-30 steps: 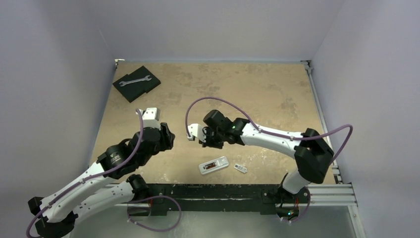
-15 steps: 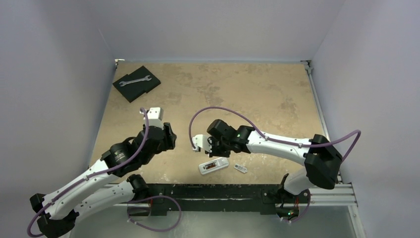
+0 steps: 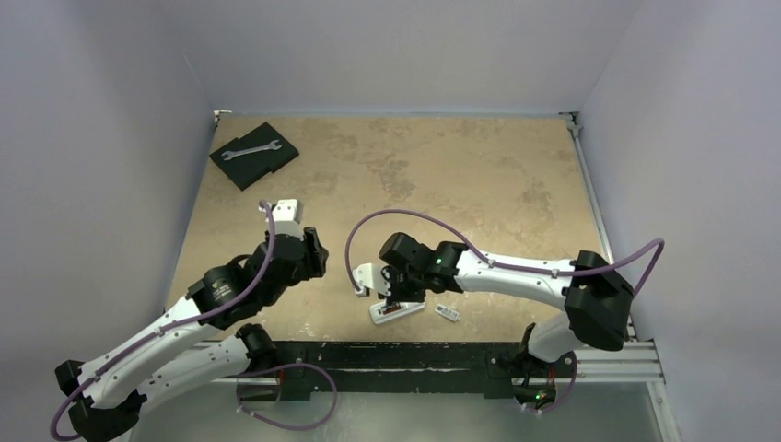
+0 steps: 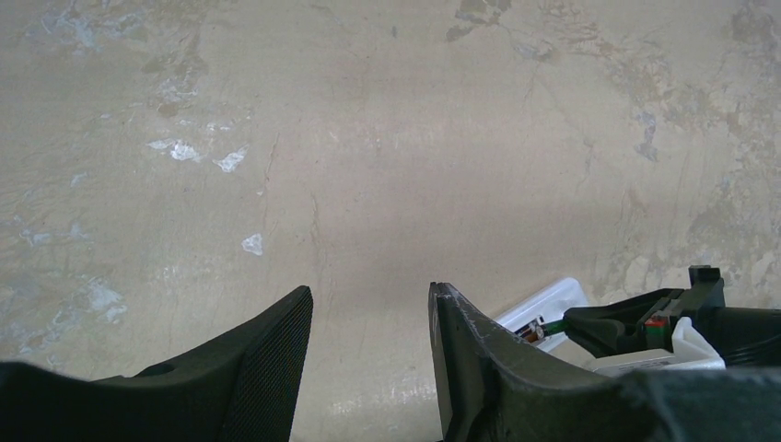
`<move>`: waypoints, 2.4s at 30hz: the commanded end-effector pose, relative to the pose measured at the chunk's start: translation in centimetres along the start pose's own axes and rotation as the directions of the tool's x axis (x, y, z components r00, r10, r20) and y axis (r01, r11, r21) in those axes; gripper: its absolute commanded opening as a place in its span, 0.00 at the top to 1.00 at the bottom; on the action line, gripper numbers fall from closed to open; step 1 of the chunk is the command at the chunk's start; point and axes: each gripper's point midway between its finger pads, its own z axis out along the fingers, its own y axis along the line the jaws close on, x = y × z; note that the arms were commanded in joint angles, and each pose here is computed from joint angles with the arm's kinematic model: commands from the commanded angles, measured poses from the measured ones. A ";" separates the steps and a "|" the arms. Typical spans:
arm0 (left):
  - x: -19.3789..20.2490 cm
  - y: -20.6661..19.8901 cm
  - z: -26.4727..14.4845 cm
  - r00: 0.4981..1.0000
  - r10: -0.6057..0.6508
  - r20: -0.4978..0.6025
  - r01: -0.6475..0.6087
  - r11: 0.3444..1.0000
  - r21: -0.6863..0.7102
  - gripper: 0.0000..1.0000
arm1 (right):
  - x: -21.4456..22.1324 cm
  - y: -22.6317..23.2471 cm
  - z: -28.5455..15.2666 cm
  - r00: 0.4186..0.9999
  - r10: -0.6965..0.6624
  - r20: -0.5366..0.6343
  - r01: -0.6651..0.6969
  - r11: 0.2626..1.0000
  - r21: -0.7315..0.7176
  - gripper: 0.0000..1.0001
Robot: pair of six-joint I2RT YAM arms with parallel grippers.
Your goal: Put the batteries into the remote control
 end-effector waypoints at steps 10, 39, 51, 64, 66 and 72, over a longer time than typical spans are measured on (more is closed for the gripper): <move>-0.5 -0.2 0.0 0.999 -0.017 0.027 0.017 1.000 0.010 0.51 | -0.4 2.0 1.4 0.998 -0.062 -0.001 0.062 0.994 -0.094 0.97; -0.5 -0.2 0.1 1.000 -0.014 0.026 0.014 1.000 0.006 0.50 | -1.0 1.3 2.5 0.996 -0.087 -0.018 0.086 0.994 -0.072 0.79; -0.5 -0.3 0.1 1.000 -0.013 0.026 0.013 1.000 0.007 0.50 | -1.5 1.3 2.5 0.996 -0.093 -0.009 0.093 0.994 -0.063 0.76; -0.4 -0.3 0.1 1.000 -0.009 0.022 0.009 1.000 0.010 0.50 | -2.3 1.5 2.4 0.994 -0.110 0.004 0.110 0.992 -0.060 0.75; -0.3 -0.3 0.2 1.000 -0.009 0.021 0.009 1.000 0.011 0.50 | -2.4 1.4 2.3 0.994 -0.110 0.003 0.110 0.992 -0.053 0.75; -0.3 -0.4 0.2 1.000 -0.007 0.019 0.006 1.000 0.012 0.50 | -2.0 1.0 2.2 0.994 -0.104 -0.010 0.104 0.994 -0.029 0.74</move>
